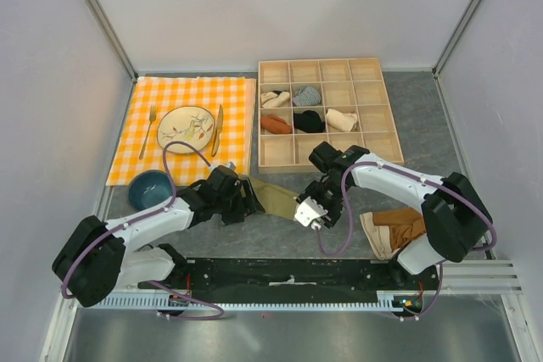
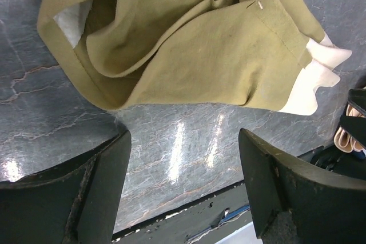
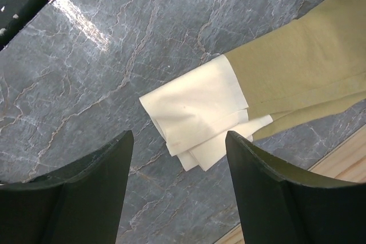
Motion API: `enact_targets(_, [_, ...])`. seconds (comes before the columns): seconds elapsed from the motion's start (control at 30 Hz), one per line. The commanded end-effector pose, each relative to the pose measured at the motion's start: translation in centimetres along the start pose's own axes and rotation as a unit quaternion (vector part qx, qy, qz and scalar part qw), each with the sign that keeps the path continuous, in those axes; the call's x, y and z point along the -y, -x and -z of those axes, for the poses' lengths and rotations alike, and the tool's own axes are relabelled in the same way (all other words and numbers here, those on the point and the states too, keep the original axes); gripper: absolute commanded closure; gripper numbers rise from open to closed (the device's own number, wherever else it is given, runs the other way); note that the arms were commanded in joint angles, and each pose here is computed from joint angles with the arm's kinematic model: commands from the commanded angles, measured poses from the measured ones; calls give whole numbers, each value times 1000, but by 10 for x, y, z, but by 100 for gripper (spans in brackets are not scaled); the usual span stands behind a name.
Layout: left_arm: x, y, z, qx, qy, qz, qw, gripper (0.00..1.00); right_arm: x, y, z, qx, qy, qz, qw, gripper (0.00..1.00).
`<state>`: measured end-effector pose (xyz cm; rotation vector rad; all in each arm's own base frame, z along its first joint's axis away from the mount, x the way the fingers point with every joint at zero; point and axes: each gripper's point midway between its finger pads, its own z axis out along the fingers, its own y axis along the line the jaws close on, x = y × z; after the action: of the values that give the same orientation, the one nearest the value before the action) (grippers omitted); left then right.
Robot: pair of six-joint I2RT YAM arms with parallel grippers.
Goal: Roll the underwear
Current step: Roll the underwear to the corner of the board.
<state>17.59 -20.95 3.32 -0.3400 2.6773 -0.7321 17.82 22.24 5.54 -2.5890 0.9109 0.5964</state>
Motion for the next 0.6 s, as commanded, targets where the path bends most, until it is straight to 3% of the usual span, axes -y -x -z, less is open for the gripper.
enact_targets(0.0, [-5,0,3,-5,10,-21,1000,17,-4,9,5,15,-8,-16,1000,26])
enact_targets(0.57, [-4,-4,8,-5,-4,-22,1000,17,11,16,12,24,-18,-18,999,26])
